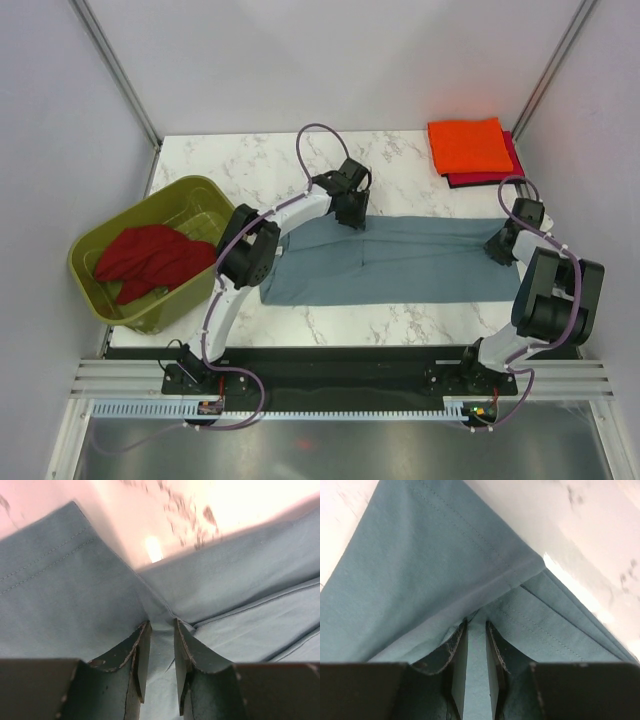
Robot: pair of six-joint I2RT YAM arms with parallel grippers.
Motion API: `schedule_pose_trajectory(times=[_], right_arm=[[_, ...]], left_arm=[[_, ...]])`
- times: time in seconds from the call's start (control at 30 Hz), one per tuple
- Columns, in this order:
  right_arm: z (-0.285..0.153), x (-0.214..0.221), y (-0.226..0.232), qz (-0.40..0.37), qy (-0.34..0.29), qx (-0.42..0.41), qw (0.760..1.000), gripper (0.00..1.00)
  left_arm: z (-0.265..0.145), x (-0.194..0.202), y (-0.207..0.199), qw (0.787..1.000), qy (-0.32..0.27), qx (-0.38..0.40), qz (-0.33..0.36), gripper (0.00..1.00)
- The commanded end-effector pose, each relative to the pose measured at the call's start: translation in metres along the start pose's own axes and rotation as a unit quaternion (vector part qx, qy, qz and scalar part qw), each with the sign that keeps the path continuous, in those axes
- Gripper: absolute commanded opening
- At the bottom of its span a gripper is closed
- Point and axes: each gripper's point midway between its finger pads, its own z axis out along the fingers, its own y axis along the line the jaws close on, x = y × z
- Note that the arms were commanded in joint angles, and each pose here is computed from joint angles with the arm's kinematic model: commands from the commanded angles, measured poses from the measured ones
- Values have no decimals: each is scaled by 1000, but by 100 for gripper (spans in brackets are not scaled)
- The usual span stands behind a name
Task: Fold and stack the t-shirts
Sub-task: Fold the tshirt
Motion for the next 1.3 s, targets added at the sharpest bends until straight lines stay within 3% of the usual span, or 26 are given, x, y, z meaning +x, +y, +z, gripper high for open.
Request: schedule_pose_trajectory(times=[0.0,0.23,0.4,0.5,0.67,0.9,1.27], right_arm=[[21,-3,-2,-11,7,19,1000,29],[-3,-31,-5,9,16,77,997,29],[-29,-38,-22,37,8,129,991,31],[-37,-35,-29,49,1,140,989,35],[-41,-26,-50,53,5,174,983,36],[-36,-29,-58,59,-15,177,982,36],[-7,-9,-79,48,-4,208,977,34]], left_arm=[[19,-5,34,998,5,-46,-29,34],[-17,-47,-3,999,-32,34,-22,34],[-71,-74,-68,987,-79,140,1,34],[-85,-76,-99,978,-94,183,8,26],[-71,-52,-128,974,-72,214,22,2],[-32,-29,-136,972,-46,229,26,2],[26,1,-110,983,-14,185,5,2]])
